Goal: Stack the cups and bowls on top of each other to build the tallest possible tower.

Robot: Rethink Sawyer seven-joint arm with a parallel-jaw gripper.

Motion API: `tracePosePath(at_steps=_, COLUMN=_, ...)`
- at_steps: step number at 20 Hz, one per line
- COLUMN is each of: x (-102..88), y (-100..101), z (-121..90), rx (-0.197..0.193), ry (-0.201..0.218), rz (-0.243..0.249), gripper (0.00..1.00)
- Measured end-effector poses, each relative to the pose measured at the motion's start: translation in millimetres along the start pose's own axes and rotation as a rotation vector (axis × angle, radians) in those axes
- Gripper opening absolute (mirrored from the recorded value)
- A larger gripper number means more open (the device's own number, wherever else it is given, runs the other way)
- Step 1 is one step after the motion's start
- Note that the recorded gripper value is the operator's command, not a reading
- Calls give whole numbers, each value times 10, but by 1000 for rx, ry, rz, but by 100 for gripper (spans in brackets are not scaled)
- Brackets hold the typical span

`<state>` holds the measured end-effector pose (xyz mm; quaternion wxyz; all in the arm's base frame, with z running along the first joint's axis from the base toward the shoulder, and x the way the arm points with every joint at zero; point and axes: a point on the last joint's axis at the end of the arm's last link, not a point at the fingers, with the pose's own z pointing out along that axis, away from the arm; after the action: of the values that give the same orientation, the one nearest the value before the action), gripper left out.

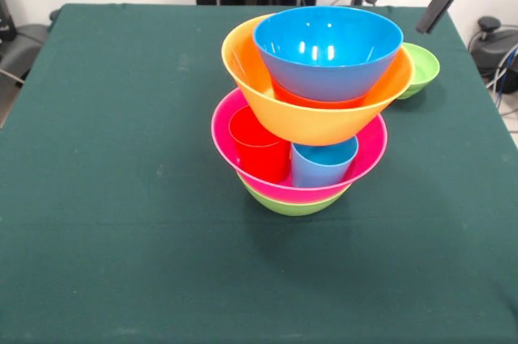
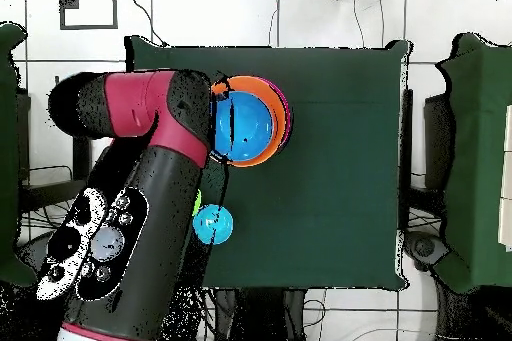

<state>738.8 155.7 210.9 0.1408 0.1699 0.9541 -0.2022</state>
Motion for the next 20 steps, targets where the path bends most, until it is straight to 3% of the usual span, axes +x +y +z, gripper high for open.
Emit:
tracePosePath(at_steps=5, x=-35, y=-19, z=-105, rx=-11, ry=12, rz=17, gripper=100)
tracePosePath(at_steps=20, x=-59, y=69, z=-146, rx=-53, ry=35, rz=58, gripper=100)
